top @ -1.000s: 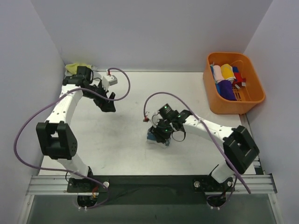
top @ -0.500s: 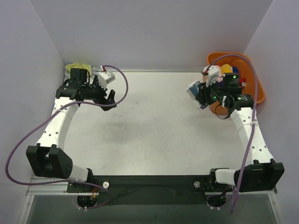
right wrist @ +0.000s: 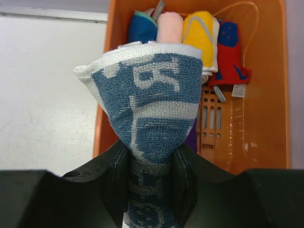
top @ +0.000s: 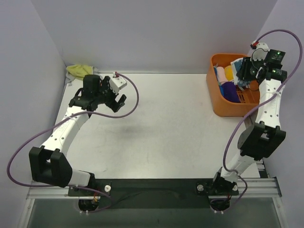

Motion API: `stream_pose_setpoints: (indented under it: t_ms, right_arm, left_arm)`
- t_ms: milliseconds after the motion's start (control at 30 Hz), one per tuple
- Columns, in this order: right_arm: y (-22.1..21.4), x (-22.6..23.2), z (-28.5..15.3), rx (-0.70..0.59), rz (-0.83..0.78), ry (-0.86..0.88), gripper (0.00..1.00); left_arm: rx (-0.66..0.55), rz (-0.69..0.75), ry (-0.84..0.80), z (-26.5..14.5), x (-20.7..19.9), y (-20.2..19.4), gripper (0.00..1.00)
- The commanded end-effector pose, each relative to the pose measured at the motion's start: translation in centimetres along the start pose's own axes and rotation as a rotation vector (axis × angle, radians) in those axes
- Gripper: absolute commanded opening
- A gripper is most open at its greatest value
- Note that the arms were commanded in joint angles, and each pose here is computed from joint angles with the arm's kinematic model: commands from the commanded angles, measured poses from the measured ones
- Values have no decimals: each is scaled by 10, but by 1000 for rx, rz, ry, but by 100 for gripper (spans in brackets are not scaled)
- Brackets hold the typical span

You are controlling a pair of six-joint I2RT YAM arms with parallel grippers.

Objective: Roll the towels
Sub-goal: Place the rolled towel into the container

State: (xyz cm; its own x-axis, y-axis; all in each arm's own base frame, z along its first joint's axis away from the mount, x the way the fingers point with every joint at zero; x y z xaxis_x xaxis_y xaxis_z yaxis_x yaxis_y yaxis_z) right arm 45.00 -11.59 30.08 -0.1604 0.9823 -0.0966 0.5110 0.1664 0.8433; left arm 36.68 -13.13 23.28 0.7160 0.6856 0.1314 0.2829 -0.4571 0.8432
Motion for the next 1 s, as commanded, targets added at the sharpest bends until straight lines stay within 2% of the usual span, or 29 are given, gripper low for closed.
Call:
stream_pose_setpoints:
  t_ms: [0, 233, 300, 433, 600, 767, 967]
  right_arm:
    - [3, -23, 4, 30, 7, -81, 0]
    - [-19, -49, 34, 112, 3, -135, 0]
    - [-28, -58, 43, 147, -18, -159, 0]
    - [-43, -72, 52, 208, -64, -209, 0]
    - [-61, -88, 68, 285, -124, -252, 0]
    - [-77, -105, 91, 342, -169, -283, 0]
    - [-92, -118, 111, 390, -201, -304, 0]
  left_arm:
    - [-45, -51, 137, 8, 31, 14, 97]
    - [-12, -265, 102, 25, 40, 0, 97]
    - [-19, -315, 46, 29, 38, -5, 97]
    - [-63, -303, 17, 33, 39, -5, 97]
    - [-15, -338, 107, 39, 64, -15, 97]
    - [19, -422, 71, 45, 83, -21, 97]
    - [51, -383, 53, 51, 94, -16, 97]
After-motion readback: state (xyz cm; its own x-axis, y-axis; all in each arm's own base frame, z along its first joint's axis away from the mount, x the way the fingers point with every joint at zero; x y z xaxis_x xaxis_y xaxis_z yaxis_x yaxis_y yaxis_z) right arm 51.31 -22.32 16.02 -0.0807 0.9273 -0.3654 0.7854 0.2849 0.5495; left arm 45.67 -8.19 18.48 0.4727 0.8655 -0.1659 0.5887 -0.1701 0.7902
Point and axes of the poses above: each gripper's point midway between its finger pads, its own z axis out along the fingers, its own x axis along the line the jaws close on, y = z × x, the point moved 2 cm from there along -z, back along the fingers, and after that the axes turned 5 degrees about -z, right-handed, at the moved point
